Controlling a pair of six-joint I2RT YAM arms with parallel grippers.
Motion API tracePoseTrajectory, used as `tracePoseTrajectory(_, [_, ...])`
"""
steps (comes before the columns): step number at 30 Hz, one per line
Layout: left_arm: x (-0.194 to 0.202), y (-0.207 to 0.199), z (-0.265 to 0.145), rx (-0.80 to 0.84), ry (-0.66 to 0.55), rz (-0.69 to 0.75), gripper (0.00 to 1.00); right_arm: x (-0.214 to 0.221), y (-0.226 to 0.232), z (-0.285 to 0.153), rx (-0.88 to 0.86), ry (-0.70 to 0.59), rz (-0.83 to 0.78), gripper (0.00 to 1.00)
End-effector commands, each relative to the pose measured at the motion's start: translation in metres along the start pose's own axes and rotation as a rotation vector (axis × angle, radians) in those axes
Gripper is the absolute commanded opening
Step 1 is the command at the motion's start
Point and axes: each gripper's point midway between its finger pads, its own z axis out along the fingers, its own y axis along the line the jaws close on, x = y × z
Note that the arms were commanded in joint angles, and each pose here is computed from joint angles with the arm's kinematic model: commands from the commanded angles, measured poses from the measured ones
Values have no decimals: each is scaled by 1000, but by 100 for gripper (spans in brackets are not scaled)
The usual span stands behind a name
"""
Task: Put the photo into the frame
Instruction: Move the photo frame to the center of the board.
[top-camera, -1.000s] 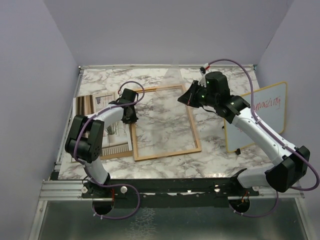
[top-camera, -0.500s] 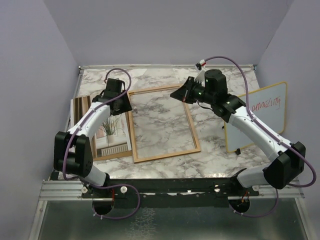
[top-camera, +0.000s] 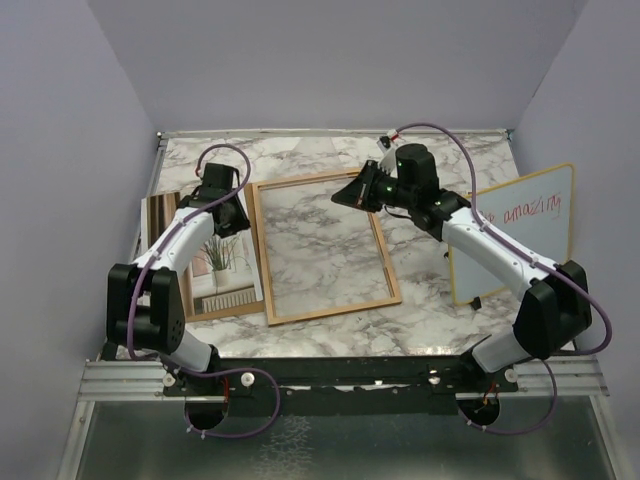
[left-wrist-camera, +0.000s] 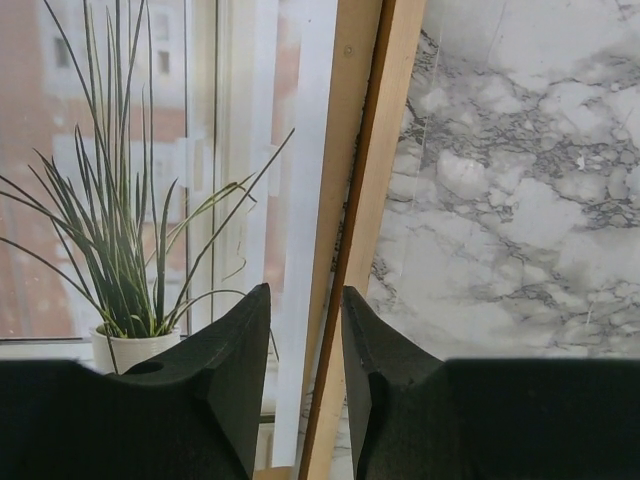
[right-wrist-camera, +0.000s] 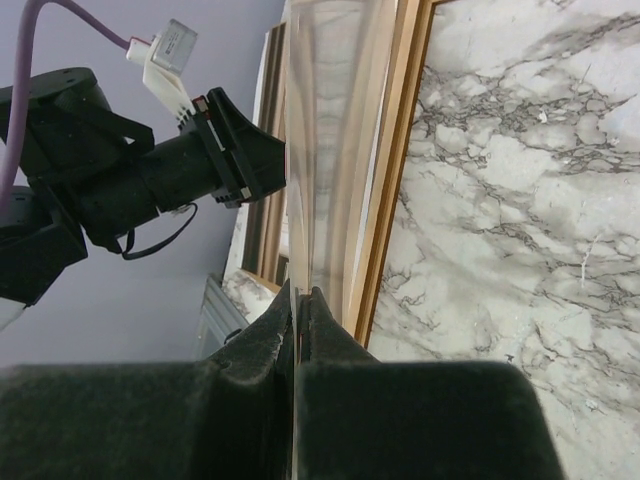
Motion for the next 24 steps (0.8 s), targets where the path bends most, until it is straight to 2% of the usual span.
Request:
tracePoseTrajectory(1, [12, 8, 18, -23, 33, -32, 35, -2, 4, 7, -61, 6, 30, 0])
tracePoseTrajectory(9, [22, 4, 33, -4, 64, -63, 35, 0, -18, 17, -10, -3, 46, 0])
tracePoseTrajectory(24, [36, 0, 43, 31, 108, -75, 32, -3, -17, 26, -69, -31, 38, 0])
